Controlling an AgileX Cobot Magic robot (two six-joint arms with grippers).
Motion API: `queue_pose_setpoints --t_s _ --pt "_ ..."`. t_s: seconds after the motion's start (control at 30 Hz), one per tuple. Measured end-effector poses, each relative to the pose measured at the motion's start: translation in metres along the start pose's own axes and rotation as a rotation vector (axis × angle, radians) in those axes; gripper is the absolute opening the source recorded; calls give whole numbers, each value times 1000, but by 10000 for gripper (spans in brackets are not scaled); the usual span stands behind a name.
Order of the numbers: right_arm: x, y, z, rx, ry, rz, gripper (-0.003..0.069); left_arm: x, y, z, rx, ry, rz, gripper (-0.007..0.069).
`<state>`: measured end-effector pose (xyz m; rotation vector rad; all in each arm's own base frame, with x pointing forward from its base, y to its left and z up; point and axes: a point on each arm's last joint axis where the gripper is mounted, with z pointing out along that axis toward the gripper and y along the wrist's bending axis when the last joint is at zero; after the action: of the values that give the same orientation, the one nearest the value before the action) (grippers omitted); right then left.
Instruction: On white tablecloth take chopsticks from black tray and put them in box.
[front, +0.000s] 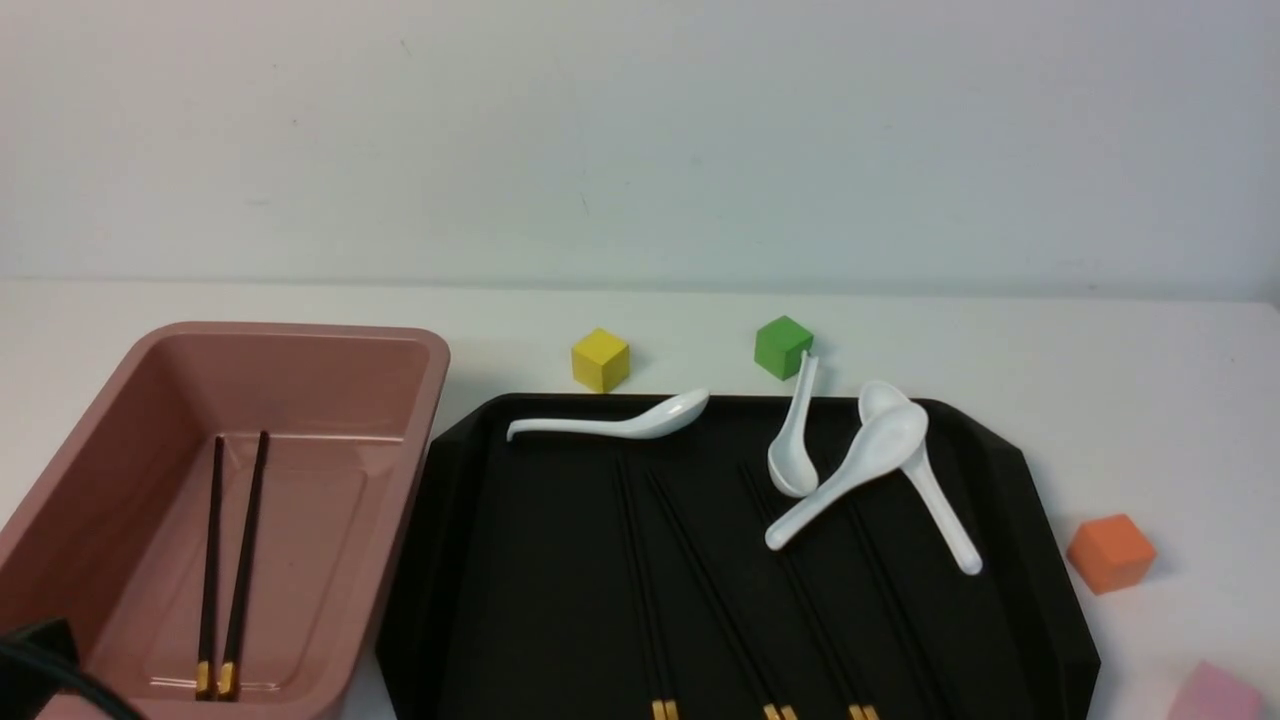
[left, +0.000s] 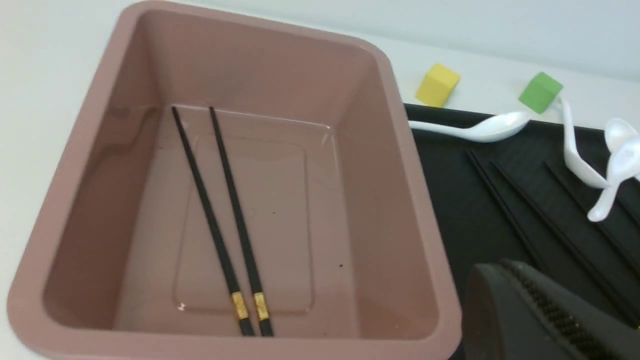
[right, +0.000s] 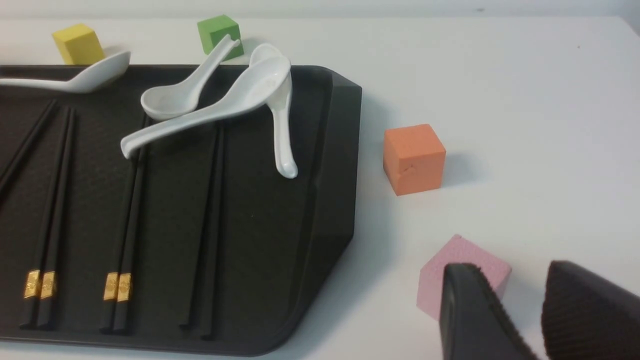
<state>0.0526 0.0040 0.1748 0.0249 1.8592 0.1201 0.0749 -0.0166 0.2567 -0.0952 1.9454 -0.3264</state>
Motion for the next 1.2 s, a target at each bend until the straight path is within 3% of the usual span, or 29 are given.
queue_pose_setpoints --t_s 0.43,1.2 --pt "0 0 0 0 0 0 240 84 29 7 -35 -43 -72 -13" --pt "0 0 0 0 0 0 240 85 30 8 -32 -61 -71 -11"
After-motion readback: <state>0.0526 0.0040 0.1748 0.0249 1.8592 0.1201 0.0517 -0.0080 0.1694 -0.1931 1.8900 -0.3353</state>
